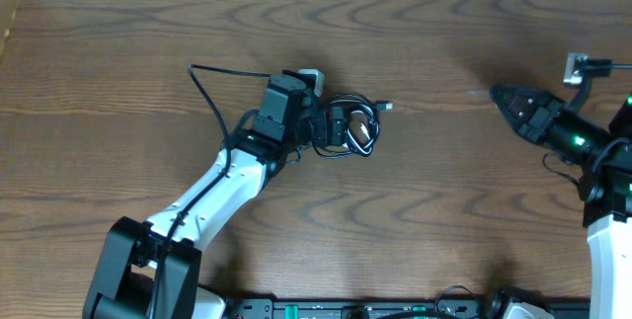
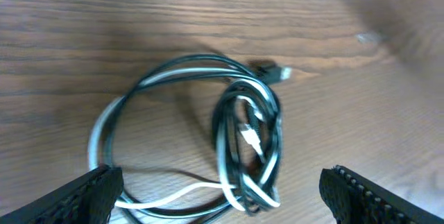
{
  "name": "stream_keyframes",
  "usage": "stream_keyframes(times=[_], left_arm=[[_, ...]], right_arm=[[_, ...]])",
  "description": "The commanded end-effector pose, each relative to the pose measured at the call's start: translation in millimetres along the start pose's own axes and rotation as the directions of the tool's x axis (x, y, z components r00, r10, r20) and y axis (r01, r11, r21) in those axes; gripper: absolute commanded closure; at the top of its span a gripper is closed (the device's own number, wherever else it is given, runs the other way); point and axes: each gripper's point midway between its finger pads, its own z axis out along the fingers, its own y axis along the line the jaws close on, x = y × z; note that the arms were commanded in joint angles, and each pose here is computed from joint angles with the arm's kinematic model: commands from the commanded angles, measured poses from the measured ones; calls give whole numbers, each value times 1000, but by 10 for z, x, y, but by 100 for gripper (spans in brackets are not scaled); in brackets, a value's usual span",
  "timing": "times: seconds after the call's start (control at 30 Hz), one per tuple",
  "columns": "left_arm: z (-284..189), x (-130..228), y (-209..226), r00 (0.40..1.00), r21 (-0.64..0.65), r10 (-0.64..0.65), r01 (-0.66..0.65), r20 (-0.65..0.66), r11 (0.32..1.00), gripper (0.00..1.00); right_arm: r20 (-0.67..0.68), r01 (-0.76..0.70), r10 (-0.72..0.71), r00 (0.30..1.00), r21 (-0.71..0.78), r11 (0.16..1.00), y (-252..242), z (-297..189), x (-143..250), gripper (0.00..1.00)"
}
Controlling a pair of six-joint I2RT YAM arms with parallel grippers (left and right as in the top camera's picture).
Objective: Untangle cables
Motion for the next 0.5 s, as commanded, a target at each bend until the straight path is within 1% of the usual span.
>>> stream_keyframes(times=[0.0,0.3,0.47], left_arm=[[37,103,-141,998,48,52,-50,-27,998,5],[110,158,-133,997,32,63,-62,-39,998,6],[240,308,-180,994,41,78,-75,-80,996,6]], right_arm=[[-8,123,-122,992,72,990,-106,26,12,87],[-77,136,-129,989,88,987,-177,22,199,88],[-102,141,-129,986,116,983,-243,10,267,88]])
